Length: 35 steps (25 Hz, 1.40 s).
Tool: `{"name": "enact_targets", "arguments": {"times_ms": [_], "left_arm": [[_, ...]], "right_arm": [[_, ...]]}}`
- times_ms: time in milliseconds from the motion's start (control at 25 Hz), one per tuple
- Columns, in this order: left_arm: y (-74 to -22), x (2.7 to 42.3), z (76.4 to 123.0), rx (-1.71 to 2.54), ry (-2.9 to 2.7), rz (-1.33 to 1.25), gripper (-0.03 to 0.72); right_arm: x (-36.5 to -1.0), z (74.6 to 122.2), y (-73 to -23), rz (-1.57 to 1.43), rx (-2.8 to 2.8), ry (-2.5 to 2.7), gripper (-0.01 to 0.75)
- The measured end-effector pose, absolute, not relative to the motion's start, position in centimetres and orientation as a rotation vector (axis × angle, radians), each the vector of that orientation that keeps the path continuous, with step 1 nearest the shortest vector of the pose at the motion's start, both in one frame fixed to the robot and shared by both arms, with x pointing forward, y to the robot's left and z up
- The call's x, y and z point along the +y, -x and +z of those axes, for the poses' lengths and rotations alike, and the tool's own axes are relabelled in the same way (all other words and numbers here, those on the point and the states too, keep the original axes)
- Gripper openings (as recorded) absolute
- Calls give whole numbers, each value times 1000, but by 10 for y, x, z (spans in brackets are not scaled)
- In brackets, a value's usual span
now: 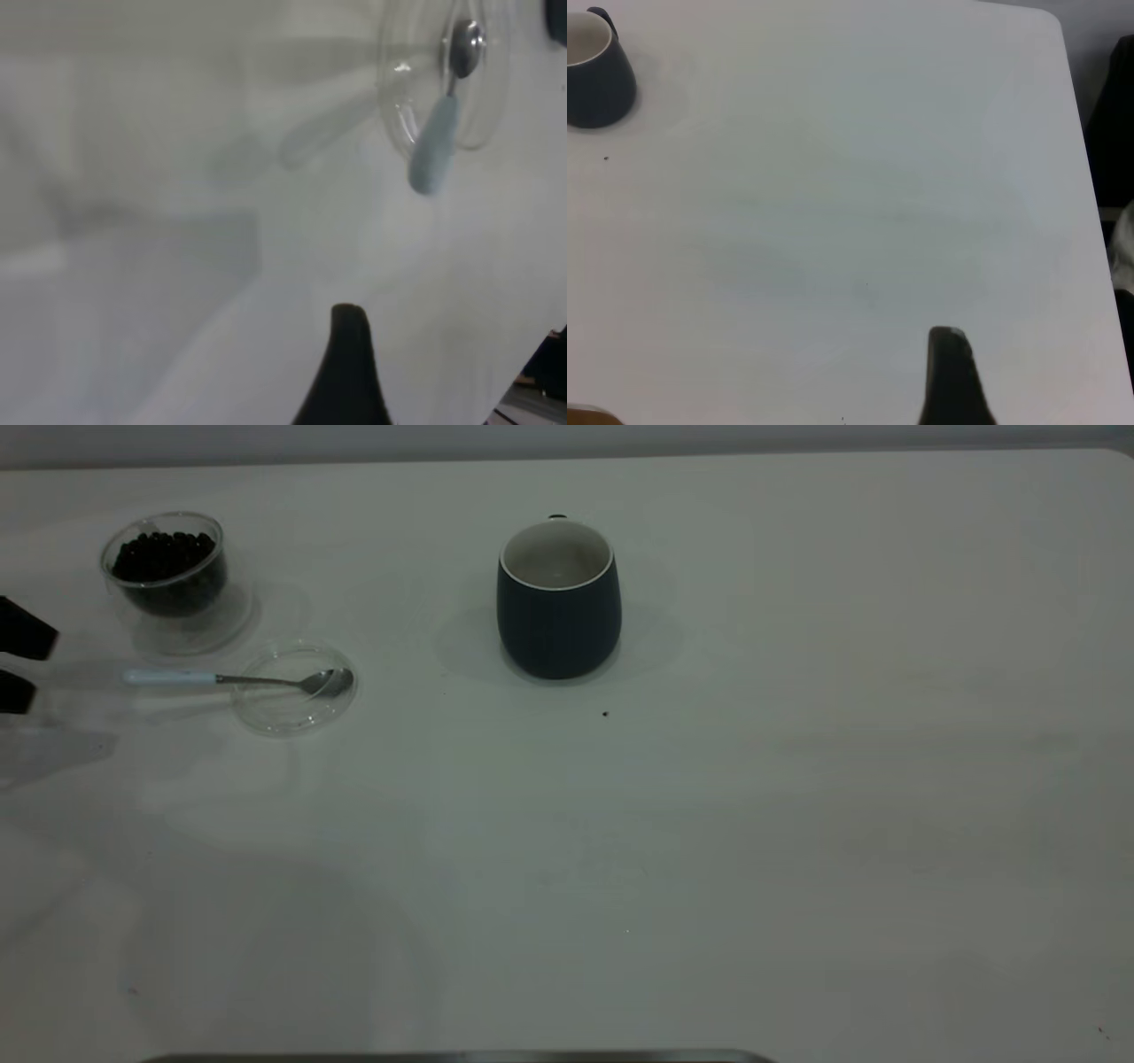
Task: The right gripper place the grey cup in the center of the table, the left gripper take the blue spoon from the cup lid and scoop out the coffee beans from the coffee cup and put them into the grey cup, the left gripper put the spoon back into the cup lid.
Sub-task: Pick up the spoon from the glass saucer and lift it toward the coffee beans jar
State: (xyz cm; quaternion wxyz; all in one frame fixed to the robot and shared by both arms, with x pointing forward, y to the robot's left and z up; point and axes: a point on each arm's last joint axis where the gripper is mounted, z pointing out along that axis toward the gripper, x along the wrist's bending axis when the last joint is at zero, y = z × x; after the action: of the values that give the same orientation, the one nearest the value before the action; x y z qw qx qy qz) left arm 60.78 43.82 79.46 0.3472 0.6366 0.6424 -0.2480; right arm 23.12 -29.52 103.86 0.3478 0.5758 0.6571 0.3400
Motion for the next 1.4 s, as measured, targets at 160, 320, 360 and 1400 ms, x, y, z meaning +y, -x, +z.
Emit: {"name": "enact_targets", "arguments": {"times_ms": [160, 320, 360, 1400], "left_arm": [[-621, 427, 782, 1635, -1666, -655, 717], [-629, 413, 771, 1617, -1655, -684, 716], [-630, 410, 769, 1612, -1649, -689, 714], [-638, 381, 747, 1581, -1518, -729, 466]], "right_arm": [[-295, 1039, -231, 882, 1704, -1493, 462], [-295, 1039, -231, 882, 1704, -1493, 462], [-295, 1039, -231, 882, 1704, -1493, 462], [-295, 1039, -231, 882, 1704, -1493, 462]]}}
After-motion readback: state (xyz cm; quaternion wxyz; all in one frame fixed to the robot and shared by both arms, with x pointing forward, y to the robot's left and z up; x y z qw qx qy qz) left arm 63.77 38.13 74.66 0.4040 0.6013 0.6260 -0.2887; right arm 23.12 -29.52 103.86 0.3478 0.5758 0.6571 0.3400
